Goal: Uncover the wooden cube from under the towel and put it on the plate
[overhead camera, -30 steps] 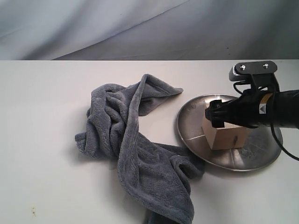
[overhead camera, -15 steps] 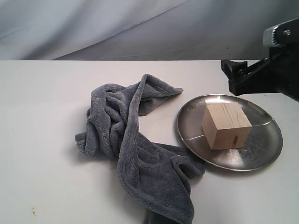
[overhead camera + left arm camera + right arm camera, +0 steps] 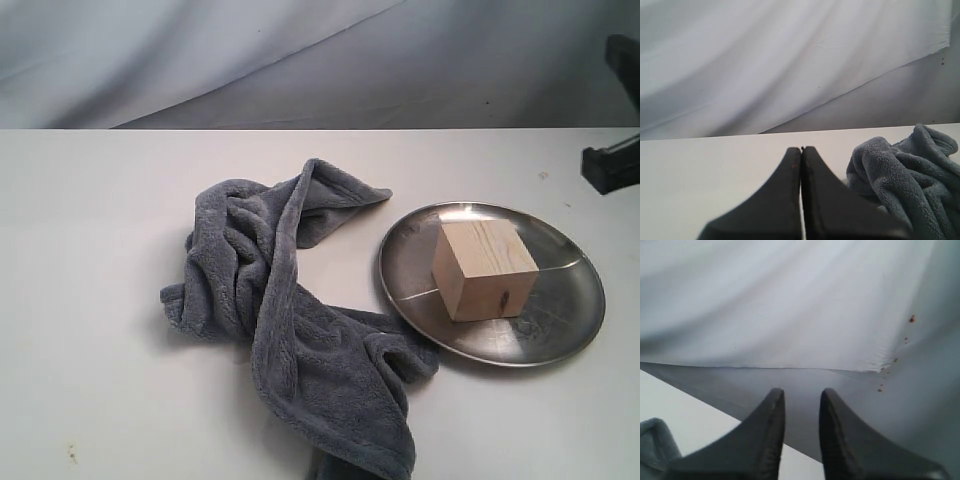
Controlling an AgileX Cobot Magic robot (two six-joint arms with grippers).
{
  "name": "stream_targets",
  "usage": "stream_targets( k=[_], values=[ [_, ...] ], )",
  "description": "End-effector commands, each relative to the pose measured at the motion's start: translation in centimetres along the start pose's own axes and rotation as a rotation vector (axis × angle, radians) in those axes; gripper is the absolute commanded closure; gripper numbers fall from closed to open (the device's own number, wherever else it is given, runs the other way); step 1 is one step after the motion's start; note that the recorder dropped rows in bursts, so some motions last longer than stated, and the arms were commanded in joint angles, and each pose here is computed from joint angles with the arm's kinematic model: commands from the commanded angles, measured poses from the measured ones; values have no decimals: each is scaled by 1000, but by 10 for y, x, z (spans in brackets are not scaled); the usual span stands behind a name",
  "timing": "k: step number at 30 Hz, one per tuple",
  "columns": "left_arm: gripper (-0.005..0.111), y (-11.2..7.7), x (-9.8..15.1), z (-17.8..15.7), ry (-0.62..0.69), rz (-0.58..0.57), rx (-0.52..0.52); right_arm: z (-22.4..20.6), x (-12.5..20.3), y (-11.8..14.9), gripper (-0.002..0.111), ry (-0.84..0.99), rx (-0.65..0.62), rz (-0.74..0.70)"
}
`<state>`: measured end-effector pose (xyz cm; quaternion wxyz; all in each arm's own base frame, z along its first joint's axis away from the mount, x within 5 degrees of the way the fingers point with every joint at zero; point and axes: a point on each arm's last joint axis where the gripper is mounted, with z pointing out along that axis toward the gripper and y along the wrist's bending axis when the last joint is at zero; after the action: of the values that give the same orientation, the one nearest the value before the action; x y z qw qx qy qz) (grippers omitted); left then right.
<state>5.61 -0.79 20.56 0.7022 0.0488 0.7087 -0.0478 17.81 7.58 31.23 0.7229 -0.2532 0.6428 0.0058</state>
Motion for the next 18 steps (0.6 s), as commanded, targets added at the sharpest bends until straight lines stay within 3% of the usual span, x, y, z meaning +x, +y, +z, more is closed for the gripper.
stream_targets(
  k=[1,11,18],
  values=[
    [107,0,0,0,-11,-5,-3,-22,5,-10,108,-18,80,-6],
    [107,0,0,0,-11,-5,-3,-76,18,-31,108,2,293,44],
    [107,0,0,0,-11,-5,-3,-101,14,-28,108,14,301,28]
  ],
)
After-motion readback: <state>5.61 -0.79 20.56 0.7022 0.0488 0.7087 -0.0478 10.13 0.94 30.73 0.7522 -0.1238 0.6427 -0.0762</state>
